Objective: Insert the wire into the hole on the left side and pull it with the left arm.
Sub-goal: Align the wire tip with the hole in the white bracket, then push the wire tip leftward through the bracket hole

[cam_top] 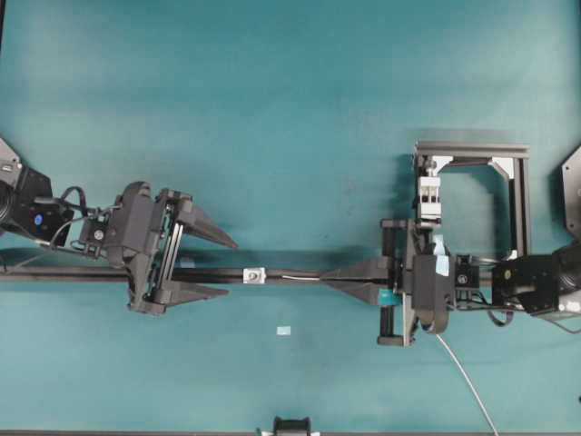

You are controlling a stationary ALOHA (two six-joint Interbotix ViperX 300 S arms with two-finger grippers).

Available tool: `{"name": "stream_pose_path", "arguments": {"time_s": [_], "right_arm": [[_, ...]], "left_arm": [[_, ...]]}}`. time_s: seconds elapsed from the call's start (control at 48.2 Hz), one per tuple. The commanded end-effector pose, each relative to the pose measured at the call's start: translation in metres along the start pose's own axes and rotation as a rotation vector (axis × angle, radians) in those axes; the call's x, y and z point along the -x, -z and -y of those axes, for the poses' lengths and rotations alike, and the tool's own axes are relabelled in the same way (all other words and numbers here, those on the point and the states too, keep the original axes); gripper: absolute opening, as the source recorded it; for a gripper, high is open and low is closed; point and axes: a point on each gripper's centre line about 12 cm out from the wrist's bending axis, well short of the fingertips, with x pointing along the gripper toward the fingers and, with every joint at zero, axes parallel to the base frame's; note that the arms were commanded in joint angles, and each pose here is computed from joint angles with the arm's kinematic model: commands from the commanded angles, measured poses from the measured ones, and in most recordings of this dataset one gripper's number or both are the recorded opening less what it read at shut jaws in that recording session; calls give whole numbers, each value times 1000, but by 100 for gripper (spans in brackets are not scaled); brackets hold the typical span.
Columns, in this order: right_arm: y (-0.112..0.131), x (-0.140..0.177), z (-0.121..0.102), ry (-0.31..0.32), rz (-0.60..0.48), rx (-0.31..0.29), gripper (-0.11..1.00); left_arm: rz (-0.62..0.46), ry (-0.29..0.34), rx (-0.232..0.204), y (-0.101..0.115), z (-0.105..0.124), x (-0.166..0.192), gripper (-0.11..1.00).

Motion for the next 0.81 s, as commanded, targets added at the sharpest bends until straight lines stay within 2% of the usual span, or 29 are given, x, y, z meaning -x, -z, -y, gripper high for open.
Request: {"name": "stream_pose_path", "arguments": {"time_s": [0.0,0.788], "right_arm": [[-10,-2,-3,-8,29,-13,3],[-12,-16,-3,-13,44,-7,3]], "left_arm": [[36,9,-1,-10,2,-2,67],[38,12,-2,-11,3,-3,67]]}}
